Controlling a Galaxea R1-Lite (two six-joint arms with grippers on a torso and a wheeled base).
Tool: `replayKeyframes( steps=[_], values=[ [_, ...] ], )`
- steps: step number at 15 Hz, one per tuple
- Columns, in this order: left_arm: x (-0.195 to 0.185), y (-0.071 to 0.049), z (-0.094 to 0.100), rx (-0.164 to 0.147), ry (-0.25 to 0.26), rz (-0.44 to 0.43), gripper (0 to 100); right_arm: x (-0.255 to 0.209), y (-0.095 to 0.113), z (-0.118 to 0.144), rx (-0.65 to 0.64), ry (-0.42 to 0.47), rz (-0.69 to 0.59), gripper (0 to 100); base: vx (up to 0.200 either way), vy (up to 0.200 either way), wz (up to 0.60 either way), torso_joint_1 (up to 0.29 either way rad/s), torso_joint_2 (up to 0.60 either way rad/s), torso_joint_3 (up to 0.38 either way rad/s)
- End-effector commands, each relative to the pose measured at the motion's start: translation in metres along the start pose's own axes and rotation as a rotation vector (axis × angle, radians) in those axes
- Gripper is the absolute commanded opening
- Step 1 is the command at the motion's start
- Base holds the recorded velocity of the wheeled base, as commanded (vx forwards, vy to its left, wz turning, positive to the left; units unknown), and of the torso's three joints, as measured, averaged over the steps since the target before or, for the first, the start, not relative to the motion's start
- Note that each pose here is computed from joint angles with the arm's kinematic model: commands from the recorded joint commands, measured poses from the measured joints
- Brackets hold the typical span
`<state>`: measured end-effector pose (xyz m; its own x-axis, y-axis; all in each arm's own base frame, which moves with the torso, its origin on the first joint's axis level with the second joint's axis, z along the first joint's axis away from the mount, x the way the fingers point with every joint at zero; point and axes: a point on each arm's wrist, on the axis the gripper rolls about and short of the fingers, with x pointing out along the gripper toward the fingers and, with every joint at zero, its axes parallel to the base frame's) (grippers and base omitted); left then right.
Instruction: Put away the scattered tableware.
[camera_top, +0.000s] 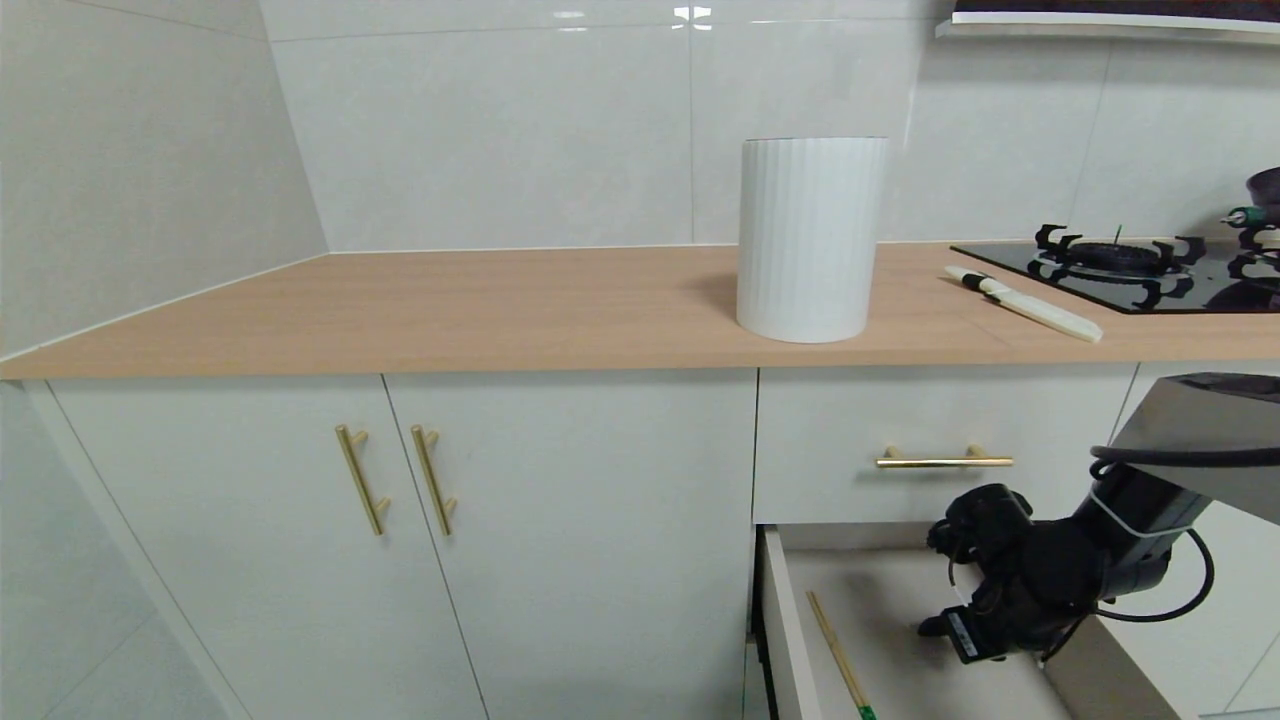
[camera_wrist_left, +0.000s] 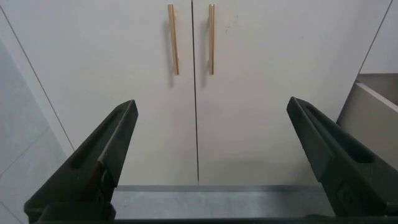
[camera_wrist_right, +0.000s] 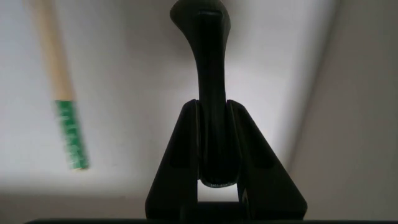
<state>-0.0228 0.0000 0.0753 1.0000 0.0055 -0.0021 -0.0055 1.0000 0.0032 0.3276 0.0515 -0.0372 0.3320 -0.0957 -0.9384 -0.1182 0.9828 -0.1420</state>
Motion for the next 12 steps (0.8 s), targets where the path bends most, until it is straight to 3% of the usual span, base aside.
replayKeyframes(
  steps=[1, 4, 12],
  values=[
    [0.0, 0.0, 0.0, 0.0, -0.001, 0.001, 100, 0.0051, 0.0017, -0.0026, -0.006, 0.018, -0.001, 0, 0.0, 0.0, 0.0, 0.0, 0.0, 0.0],
    [0.0, 0.0, 0.0, 0.0, -0.001, -0.001, 100, 0.0111, 0.0088, -0.006, -0.032, 0.036, -0.083, 0, 0.0, 0.0, 0.0, 0.0, 0.0, 0.0],
    [0.0, 0.0001, 0.0, 0.0, -0.001, 0.001, 100, 0.0115, 0.0099, -0.0047, -0.03, 0.018, -0.082, 0, 0.0, 0.0, 0.0, 0.0, 0.0, 0.0]
  ],
)
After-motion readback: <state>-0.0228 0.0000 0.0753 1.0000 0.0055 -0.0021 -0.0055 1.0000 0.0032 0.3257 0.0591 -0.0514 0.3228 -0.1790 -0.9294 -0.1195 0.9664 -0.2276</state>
